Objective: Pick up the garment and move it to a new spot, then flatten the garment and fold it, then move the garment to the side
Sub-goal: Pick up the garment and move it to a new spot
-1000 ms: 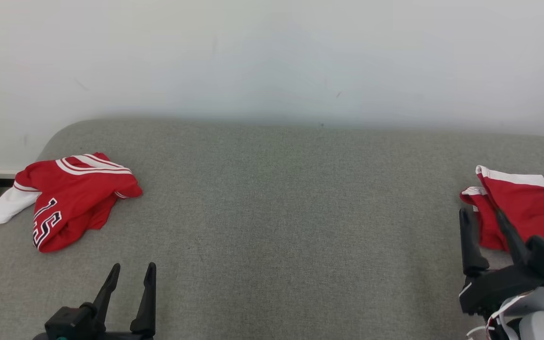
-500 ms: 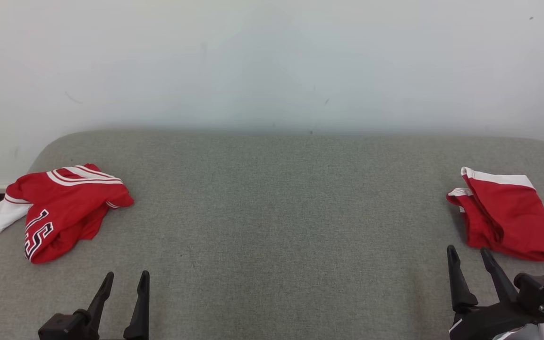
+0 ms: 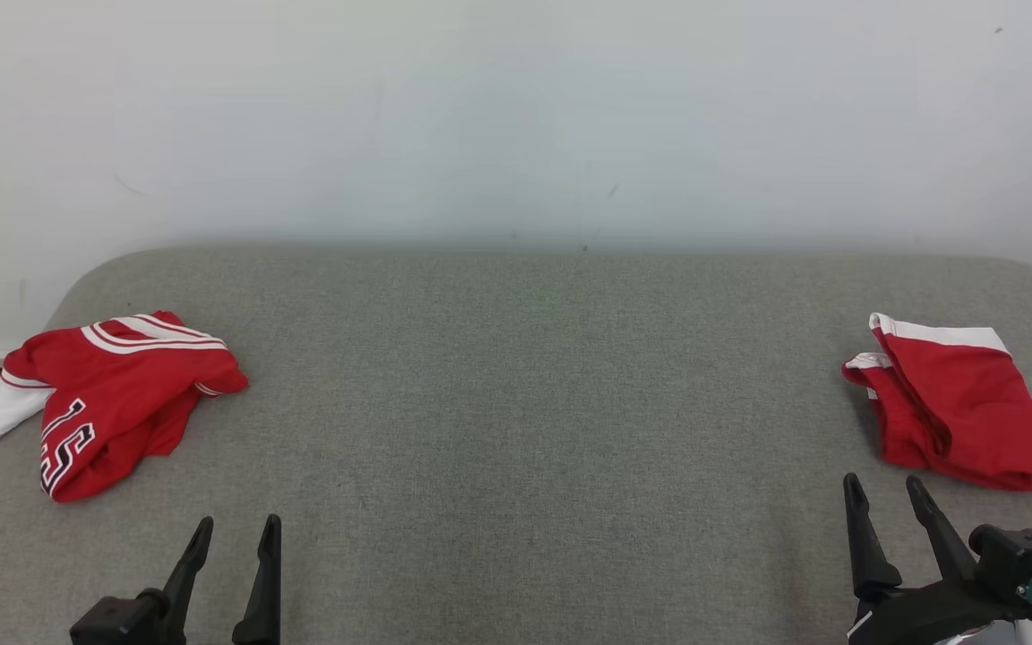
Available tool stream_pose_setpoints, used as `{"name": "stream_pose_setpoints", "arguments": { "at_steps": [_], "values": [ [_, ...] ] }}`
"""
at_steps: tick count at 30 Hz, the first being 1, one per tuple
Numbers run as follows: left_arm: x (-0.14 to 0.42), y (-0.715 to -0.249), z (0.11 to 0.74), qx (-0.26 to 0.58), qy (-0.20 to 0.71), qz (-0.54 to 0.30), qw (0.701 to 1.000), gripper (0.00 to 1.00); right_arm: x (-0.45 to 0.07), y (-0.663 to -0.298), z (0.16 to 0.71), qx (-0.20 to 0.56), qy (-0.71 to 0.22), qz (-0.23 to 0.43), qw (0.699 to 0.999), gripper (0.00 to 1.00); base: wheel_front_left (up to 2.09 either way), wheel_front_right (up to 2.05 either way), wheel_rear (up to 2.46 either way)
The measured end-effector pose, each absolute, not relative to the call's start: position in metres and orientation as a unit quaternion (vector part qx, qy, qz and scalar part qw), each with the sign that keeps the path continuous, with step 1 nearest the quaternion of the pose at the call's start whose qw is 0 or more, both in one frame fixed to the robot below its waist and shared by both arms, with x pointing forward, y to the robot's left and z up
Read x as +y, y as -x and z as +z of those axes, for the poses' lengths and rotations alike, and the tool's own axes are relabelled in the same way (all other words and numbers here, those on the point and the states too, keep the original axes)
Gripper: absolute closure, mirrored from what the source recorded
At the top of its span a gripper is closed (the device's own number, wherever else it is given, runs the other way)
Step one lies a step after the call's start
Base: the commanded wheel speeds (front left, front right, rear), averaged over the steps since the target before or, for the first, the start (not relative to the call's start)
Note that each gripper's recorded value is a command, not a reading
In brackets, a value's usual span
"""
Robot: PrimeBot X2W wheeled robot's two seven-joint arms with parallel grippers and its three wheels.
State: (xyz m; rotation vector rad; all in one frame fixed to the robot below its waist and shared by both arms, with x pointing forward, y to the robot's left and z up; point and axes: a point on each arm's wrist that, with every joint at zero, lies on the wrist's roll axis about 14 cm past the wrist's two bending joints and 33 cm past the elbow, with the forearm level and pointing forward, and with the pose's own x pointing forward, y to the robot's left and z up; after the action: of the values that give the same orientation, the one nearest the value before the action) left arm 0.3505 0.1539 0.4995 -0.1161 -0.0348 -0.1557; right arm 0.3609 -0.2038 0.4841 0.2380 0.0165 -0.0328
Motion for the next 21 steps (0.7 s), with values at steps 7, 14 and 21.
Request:
{"name": "stream_pose_setpoints", "arguments": {
  "at_steps": [7,14,21],
  "values": [
    [0.156,-0.350,0.499,-0.018,0.059,-0.075,0.995,0.00,-0.200,-0.363,0.483,0.011,-0.118,-0.011,0.993,0.00,0.00,0.00,0.00],
    [0.163,-0.347,0.498,-0.018,0.056,-0.065,0.996,0.00,-0.189,-0.367,0.481,0.014,-0.123,0.004,0.992,0.00,0.00,0.00,0.00],
    [0.182,-0.338,0.498,-0.020,0.053,-0.036,0.998,0.00,-0.167,-0.377,0.481,0.018,-0.122,0.035,0.992,0.00,0.00,0.00,0.00]
  ]
}}
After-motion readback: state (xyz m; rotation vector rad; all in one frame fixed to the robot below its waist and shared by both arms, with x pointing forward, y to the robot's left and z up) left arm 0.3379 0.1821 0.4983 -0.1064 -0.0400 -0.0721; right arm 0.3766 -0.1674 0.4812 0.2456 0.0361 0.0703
